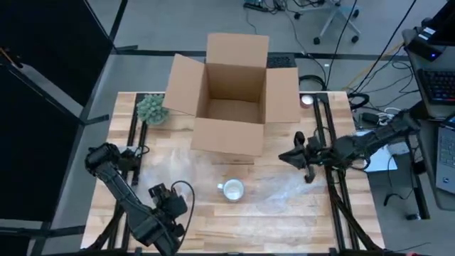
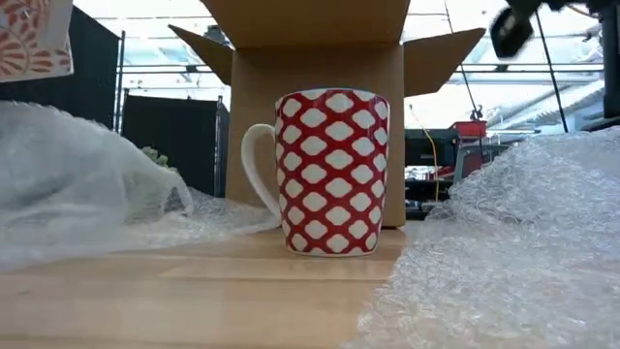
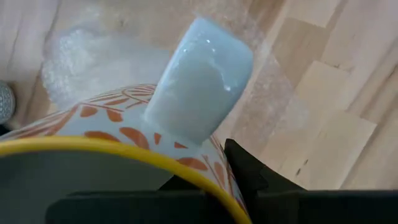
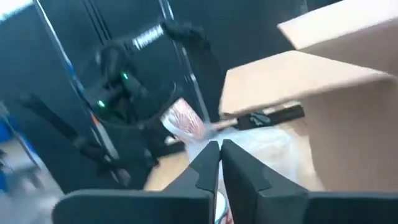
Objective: Wrap mug
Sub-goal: Wrap the orange mug with bubble wrap
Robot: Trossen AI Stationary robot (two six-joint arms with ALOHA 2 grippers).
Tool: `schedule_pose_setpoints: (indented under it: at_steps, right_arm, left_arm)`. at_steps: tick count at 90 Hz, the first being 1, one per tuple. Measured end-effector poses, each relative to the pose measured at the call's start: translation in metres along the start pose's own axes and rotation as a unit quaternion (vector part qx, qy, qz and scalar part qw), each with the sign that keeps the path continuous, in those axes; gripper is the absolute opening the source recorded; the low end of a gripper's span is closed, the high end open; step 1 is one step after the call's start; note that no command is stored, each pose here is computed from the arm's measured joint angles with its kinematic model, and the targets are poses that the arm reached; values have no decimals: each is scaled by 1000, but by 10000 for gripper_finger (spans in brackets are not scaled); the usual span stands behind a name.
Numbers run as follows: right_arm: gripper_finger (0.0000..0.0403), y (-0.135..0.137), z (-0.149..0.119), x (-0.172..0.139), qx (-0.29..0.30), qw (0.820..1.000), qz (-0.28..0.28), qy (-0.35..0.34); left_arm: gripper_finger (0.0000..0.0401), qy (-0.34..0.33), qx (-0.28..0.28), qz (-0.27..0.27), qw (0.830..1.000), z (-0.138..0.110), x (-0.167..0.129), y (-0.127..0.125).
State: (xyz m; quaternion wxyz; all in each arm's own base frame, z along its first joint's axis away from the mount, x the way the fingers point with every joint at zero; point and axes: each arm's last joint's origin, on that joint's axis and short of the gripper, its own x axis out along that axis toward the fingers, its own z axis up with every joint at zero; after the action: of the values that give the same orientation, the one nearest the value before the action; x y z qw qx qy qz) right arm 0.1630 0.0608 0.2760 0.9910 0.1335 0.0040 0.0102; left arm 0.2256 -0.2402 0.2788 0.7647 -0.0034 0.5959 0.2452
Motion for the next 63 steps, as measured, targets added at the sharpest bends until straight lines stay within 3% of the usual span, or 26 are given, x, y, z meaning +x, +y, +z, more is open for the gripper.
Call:
schedule_pose_setpoints:
  at_steps: [14,36,63]
  right_arm:
    - [3,32,24,41,-55,997,-32,46]
    - [3,82,34,100,-95,989,-26,112]
    - [3,132,-12,160,-137,975,-12,176]
  left_arm:
    - [2,-8,28,3,1000,0,0,0]
    - [2,-12,40,-1,999,-8,-3,-3]
    - [2,-17,49,-3,999,-13,-6,-5]
